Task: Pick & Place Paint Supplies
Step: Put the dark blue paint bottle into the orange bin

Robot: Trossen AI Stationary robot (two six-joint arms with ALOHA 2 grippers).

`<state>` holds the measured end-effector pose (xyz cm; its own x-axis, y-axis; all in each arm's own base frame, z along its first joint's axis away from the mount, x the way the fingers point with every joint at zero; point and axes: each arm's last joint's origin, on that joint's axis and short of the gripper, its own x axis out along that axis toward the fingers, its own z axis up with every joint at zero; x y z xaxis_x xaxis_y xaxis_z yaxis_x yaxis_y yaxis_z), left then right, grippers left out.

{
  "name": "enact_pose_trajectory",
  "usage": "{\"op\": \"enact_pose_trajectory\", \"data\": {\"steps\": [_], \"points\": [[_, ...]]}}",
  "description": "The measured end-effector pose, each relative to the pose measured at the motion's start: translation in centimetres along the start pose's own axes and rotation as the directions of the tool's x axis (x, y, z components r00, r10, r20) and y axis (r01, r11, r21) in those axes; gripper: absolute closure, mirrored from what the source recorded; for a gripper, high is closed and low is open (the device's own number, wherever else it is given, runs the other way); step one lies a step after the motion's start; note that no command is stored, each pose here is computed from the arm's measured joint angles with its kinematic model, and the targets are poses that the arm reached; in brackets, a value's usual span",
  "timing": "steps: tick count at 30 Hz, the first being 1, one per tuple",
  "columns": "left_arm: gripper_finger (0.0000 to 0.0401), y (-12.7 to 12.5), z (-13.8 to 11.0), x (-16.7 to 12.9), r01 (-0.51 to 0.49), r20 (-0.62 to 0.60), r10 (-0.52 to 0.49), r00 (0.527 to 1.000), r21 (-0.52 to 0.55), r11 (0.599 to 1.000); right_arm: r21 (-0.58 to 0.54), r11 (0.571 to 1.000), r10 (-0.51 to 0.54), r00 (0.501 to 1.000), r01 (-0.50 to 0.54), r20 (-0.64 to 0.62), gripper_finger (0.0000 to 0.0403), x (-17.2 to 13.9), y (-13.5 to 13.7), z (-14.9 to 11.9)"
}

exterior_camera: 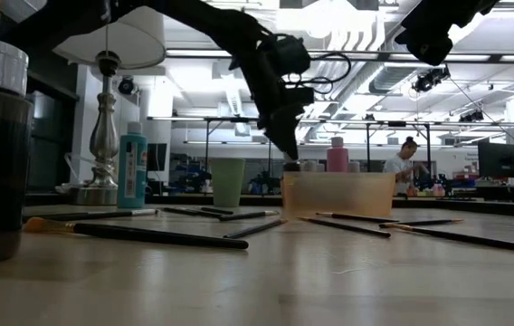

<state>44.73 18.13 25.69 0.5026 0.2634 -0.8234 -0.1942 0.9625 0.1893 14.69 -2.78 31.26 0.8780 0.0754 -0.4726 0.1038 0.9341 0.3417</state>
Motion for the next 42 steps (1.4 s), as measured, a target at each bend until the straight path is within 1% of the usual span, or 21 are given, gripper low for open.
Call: {"op": "enact_pose_trajectory", "data": {"steps": [3,6,10,28,31,38,42], "points": [[0.0274,0.1,0.4,0.0,-0.011,0.043,0.011,0.999,0.008,1.000,0.000,1.000,0.000,1.000,0.000,-0.001,0.0290,0.0,0.0,0.0],[0.0274,0.3,0.2,0.1,-0.004,0.026,0.003,1.000,0.021,1.000,0.000,1.000,0.000,1.000,0.000,0.000,0.0290,0.0,0.0,0.0],[0.0274,0.1,0.0,1.1,0.003,0.009,-0.003,1.000,0.023,1.000,0.000,1.000,0.000,1.000,0.000,-0.001,0.0290,0.0,0.0,0.0],[0.0273,0.4,-0.2,1.1,0.008,-0.001,-0.008,1.000,0.017,1.000,0.000,1.000,0.000,1.000,0.000,-0.001,0.0290,0.0,0.0,0.0],[0.0262,0.4,-0.2,1.1,0.008,-0.001,-0.008,1.000,0.017,1.000,0.000,1.000,0.000,1.000,0.000,-0.001,0.0290,0.0,0.0,0.0],[0.0211,0.4,-0.2,1.0,0.008,-0.003,-0.007,1.000,0.017,1.000,0.000,1.000,0.000,1.000,0.000,0.000,0.0290,0.0,0.0,0.0],[0.0204,0.5,-0.2,1.0,-0.011,-0.004,0.011,1.000,0.017,1.000,0.000,1.000,0.000,1.000,0.000,-0.001,0.0290,0.0,0.0,0.0]]}}
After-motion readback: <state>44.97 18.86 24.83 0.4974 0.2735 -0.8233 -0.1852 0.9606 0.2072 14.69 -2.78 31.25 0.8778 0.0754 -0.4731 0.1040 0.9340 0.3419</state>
